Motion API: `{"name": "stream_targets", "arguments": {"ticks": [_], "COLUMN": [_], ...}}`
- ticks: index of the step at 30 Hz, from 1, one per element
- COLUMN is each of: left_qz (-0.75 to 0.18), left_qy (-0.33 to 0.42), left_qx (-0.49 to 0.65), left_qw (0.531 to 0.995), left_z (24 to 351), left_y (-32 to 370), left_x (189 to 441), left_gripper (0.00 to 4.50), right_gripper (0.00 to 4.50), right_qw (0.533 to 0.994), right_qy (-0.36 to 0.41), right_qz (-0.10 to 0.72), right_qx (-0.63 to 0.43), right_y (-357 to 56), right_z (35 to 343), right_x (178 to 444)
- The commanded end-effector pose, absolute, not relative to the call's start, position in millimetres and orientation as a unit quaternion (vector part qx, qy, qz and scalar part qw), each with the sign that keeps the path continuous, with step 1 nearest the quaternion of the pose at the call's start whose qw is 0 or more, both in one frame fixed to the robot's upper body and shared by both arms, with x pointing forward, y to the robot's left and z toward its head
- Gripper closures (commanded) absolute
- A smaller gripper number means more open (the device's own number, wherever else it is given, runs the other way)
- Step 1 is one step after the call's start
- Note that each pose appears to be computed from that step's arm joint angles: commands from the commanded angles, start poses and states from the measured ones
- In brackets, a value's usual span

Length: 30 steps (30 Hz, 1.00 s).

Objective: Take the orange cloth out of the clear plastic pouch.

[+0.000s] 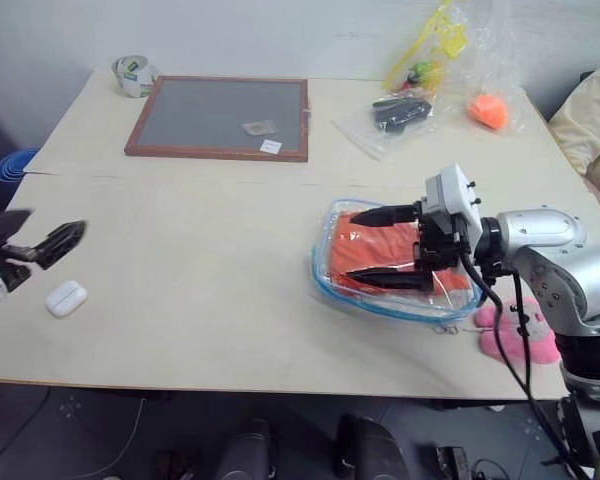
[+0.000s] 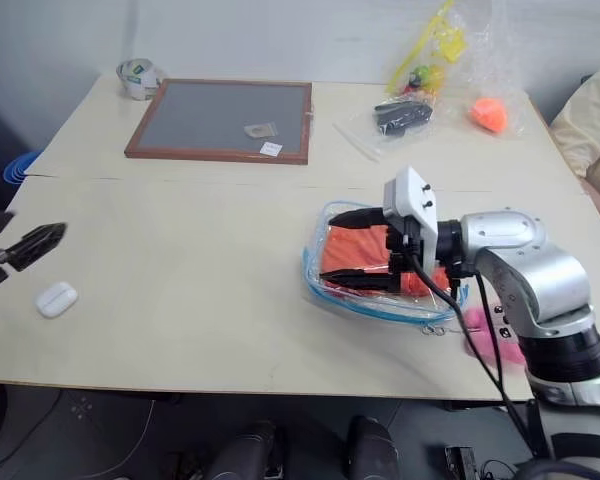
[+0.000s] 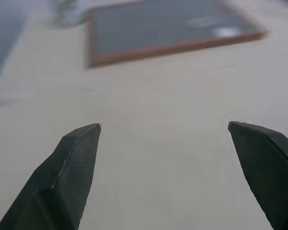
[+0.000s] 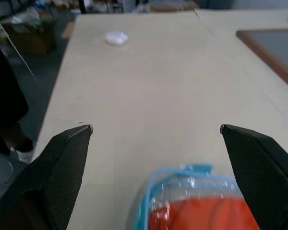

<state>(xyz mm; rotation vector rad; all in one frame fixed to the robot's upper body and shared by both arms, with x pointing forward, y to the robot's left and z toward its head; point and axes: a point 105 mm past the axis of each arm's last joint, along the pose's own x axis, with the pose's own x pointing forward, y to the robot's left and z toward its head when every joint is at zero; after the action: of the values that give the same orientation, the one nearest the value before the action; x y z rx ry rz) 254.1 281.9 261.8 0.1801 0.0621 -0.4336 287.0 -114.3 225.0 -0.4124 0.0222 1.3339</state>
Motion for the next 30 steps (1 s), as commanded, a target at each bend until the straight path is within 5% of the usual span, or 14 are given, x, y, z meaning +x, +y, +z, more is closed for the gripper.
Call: {"name": "stream_targets", "arguments": {"ticks": [1, 5, 9, 16, 24, 30], "left_qz": [-0.388, -0.534, -0.581, -0.63, -0.641, -0.637], "left_qy": [0.049, 0.104, 0.107, 0.109, 0.088, 0.079], "left_qx": [0.141, 0.191, 0.252, 0.297, 0.294, 0.292], "left_qw": [0.909, 0.817, 0.766, 0.71, 0.704, 0.709], "left_z": [269.7, 253.2, 239.1, 227.0, 233.3, 236.8], "left_y": [219.0, 170.6, 150.2, 143.6, 139.5, 138.5], "left_x": [230.0, 205.7, 215.2, 230.1, 236.9, 237.4], "left_gripper": [0.01, 0.01, 0.01, 0.01, 0.01, 0.0], "right_gripper": [0.0, 0.0, 0.0, 0.0, 0.0, 1.64], "right_qw": [0.761, 0.768, 0.783, 0.804, 0.822, 0.823], "right_qy": [0.009, 0.031, 0.034, 0.056, 0.078, 0.07], "right_qz": [0.604, 0.59, 0.574, 0.499, 0.383, 0.365], "right_qx": [-0.236, -0.248, -0.239, -0.319, -0.413, -0.43], "right_y": [-122.1, -127.3, -132.2, -140.1, -163.1, -166.8], "right_z": [224.6, 212.9, 210.6, 177.8, 133.1, 121.6], "right_x": [275.6, 262.9, 253.3, 253.5, 272.0, 279.9]}}
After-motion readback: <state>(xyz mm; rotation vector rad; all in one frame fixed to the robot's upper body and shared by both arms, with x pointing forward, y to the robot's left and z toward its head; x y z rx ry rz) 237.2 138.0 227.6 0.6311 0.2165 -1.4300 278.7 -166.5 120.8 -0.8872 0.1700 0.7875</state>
